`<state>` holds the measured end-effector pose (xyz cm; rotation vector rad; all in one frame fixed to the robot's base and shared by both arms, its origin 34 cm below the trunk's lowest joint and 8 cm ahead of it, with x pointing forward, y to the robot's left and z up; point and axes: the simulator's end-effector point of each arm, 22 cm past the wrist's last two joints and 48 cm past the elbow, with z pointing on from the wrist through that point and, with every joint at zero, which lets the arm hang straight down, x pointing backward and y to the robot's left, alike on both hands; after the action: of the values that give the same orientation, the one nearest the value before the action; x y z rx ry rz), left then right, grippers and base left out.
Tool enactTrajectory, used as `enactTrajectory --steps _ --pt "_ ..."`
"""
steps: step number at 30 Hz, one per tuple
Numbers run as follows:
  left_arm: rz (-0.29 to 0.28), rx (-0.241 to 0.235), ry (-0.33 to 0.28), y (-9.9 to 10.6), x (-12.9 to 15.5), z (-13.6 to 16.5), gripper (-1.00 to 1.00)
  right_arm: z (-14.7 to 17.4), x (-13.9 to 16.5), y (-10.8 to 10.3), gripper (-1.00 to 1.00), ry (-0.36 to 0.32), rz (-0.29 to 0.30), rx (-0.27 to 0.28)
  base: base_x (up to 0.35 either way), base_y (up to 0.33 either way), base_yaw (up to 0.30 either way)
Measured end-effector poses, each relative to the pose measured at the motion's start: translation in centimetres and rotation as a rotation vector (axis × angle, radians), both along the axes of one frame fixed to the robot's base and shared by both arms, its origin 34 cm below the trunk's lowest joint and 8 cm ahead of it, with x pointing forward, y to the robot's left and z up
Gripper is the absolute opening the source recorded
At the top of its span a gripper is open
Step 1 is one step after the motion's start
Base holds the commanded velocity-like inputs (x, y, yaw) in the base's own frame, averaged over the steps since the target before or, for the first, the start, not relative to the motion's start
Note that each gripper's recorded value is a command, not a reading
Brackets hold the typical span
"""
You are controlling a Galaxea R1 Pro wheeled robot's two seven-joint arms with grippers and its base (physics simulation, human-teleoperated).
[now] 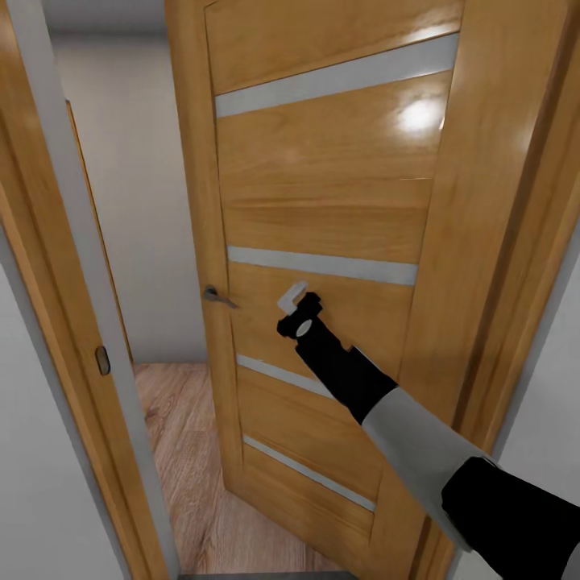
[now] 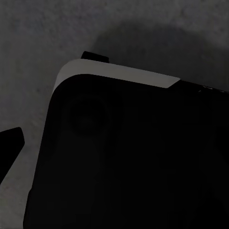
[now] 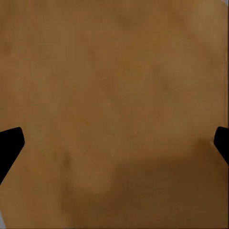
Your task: Move the two storage containers from the living room to the garage. In the garage, place one container on the floor and stack the other container on top of it (either order is fine).
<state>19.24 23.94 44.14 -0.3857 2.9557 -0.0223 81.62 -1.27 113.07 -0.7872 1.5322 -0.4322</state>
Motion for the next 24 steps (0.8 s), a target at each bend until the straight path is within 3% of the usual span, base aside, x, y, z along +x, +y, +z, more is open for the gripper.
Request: enactTrajectory --steps 11,24 --pt "0.002 0.001 0.0 0.04 -0.01 0.0 1.0 0.89 -0.64 0.64 1.0 0.009 0.013 0.042 0.013 0.0 0.0" --pt "0.0 0.002 -0.001 0.23 -0.01 0.01 1.0 0.7 -0.8 0.96 1.0 0.022 0.024 0.06 0.288 0.0 0.0"
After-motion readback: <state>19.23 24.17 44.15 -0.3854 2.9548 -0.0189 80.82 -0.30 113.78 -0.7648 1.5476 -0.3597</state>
